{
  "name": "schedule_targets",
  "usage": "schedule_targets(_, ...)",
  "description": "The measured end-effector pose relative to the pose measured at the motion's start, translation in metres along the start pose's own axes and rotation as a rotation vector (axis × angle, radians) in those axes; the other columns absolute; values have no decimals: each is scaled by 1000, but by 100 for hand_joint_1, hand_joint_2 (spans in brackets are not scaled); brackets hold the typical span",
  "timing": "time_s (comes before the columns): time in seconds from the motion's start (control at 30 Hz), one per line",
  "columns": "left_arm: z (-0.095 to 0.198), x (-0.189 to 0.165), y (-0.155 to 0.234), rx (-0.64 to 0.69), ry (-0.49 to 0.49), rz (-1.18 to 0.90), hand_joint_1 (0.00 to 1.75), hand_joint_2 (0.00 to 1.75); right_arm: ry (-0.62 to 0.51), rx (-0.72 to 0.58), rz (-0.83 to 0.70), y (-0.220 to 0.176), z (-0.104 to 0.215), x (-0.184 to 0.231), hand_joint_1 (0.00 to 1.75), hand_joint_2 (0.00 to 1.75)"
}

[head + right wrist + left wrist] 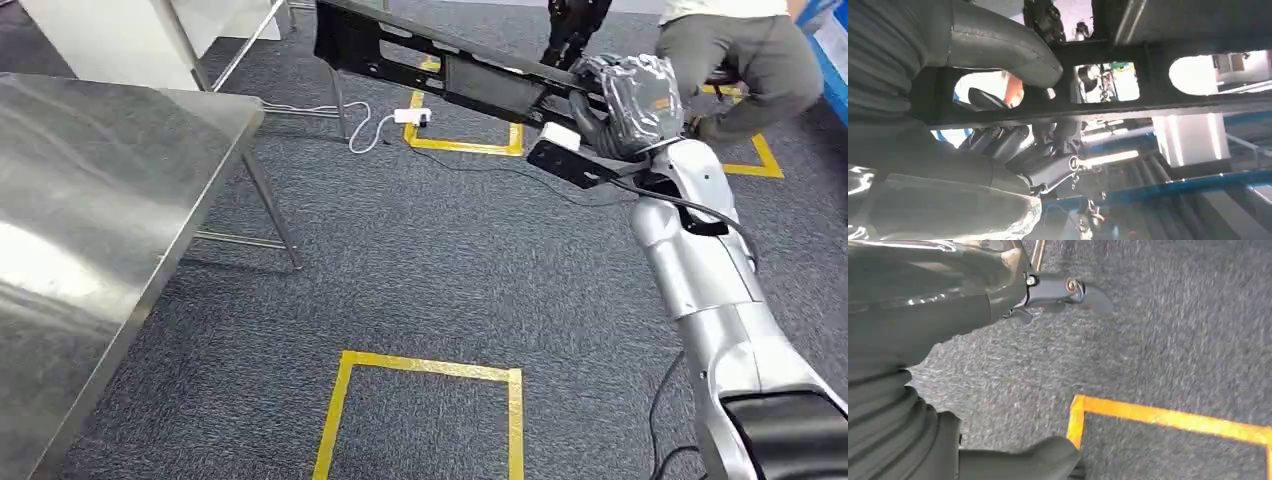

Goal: Take the parts from the cabinet and place them on the table.

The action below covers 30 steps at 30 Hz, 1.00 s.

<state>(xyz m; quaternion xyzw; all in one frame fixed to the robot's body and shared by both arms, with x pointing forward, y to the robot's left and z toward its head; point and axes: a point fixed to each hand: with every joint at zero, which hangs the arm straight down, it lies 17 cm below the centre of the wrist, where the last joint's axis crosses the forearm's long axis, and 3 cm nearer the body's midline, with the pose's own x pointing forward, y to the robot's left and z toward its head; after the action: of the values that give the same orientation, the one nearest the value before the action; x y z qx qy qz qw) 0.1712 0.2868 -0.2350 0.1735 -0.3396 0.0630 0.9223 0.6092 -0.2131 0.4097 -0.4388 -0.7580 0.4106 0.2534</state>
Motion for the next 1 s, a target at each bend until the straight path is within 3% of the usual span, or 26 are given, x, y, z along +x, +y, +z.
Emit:
schedule_targets(0.23, -2, 19, 6, 41, -91, 0, 0, 175, 24, -6, 25, -6, 14, -26, 175, 175)
schedule_targets(1.0, 1, 21, 7, 51, -126, -22, 0, 175, 92, -27, 35, -24, 21, -73, 175, 175)
